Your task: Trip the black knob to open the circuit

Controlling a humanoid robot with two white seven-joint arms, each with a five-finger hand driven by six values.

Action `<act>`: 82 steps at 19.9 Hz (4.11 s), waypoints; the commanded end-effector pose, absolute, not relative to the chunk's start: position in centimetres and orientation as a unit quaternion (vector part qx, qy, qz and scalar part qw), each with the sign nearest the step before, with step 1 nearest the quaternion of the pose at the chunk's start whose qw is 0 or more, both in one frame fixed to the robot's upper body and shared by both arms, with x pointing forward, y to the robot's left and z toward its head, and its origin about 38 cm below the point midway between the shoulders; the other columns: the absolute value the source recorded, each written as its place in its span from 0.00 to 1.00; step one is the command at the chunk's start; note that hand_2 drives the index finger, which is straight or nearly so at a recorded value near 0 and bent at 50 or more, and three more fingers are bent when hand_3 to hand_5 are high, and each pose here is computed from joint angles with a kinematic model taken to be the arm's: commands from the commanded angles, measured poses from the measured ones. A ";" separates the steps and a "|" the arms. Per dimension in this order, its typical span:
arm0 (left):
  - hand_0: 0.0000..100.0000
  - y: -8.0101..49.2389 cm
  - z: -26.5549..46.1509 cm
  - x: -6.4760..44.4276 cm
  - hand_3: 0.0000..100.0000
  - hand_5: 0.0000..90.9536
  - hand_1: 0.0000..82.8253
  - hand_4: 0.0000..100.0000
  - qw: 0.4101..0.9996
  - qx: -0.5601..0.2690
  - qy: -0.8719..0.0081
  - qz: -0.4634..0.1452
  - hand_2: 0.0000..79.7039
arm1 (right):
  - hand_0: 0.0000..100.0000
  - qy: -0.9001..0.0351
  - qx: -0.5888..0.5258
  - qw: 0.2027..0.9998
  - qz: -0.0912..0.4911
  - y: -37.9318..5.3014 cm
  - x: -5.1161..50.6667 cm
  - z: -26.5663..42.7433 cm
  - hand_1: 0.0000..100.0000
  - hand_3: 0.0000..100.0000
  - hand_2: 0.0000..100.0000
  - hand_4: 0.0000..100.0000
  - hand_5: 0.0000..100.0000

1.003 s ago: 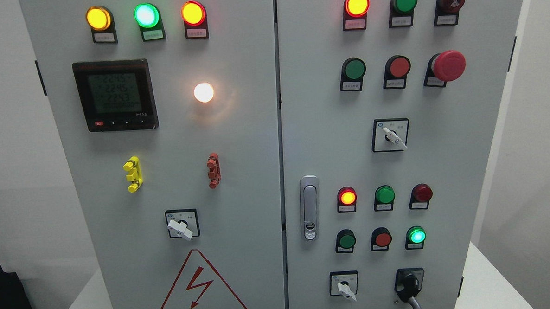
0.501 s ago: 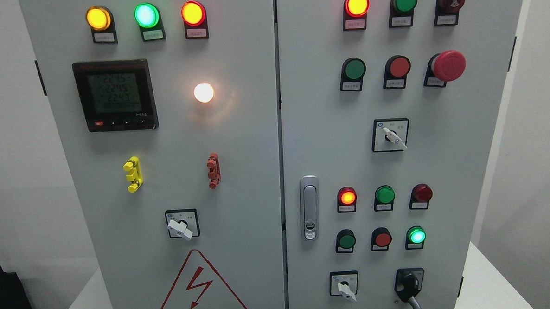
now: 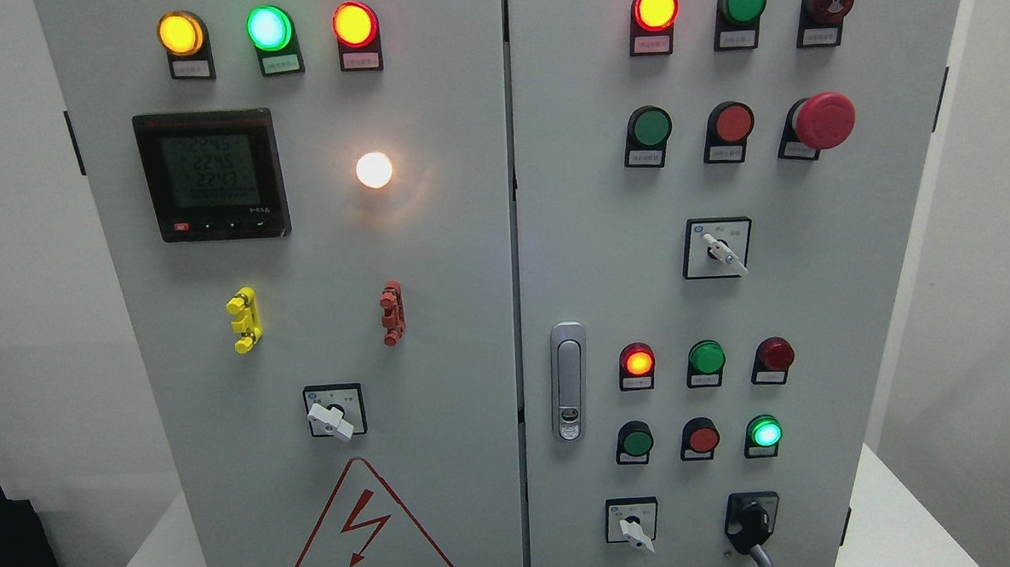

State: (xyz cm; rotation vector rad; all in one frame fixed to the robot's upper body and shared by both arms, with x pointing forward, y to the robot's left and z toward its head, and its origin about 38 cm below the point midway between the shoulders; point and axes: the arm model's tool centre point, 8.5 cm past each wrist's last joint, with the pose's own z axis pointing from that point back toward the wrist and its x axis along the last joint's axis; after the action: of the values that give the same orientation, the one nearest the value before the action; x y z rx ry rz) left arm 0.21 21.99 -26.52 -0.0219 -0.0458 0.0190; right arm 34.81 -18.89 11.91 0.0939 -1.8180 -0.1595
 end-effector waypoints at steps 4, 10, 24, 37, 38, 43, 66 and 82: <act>0.12 22.0 -26.5 0.4 0.00 0.00 0.47 0.00 1.000 -0.011 -0.026 0.012 0.00 | 0.00 -0.813 0.064 0.577 -0.051 -17.6 35.1 14.4 0.00 1.00 0.02 1.00 0.98; 0.12 22.0 -26.5 0.4 0.00 0.00 0.47 0.00 1.000 -0.011 -0.026 0.012 0.00 | 0.00 -0.811 0.063 0.579 -0.053 -17.7 35.1 14.3 0.00 1.00 0.02 1.00 0.98; 0.12 22.0 -26.5 0.4 0.00 0.00 0.47 0.00 1.000 -0.011 -0.025 0.012 0.00 | 0.00 -0.810 0.055 0.581 -0.058 -18.5 35.1 14.1 0.00 1.00 0.03 1.00 0.98; 0.12 22.0 -26.5 0.4 0.00 0.00 0.47 0.00 1.000 -0.011 -0.025 0.011 0.00 | 0.00 -0.808 0.048 0.584 -0.069 -19.8 35.0 13.8 0.00 1.00 0.03 1.00 0.98; 0.12 22.0 -26.5 0.4 0.00 0.00 0.47 0.00 1.000 -0.011 -0.026 0.012 0.00 | 0.00 -0.808 0.048 0.583 -0.069 -19.8 35.0 13.8 0.00 1.00 0.03 1.00 0.98; 0.12 22.0 -26.5 0.4 0.00 0.00 0.47 0.00 1.000 -0.011 -0.026 0.012 0.00 | 0.00 -0.808 0.042 0.584 -0.068 -20.3 35.0 13.7 0.00 1.00 0.03 1.00 0.98; 0.12 22.0 -26.5 0.4 0.00 0.00 0.47 0.00 1.000 -0.011 -0.026 0.012 0.00 | 0.00 -0.807 0.032 0.585 -0.075 -21.4 34.8 13.6 0.00 1.00 0.04 1.00 0.98; 0.12 22.0 -26.5 0.4 0.00 0.00 0.47 0.00 1.000 -0.011 -0.026 0.012 0.00 | 0.00 -0.804 0.012 0.589 -0.082 -23.3 33.7 13.1 0.00 1.00 0.04 1.00 0.97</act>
State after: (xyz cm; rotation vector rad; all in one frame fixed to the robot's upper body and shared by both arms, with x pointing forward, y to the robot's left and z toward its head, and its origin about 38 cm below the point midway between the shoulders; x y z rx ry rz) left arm 0.21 21.99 -26.52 -0.0220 -0.0458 0.0190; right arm 33.84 -23.03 11.71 0.0265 -1.8204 -0.1934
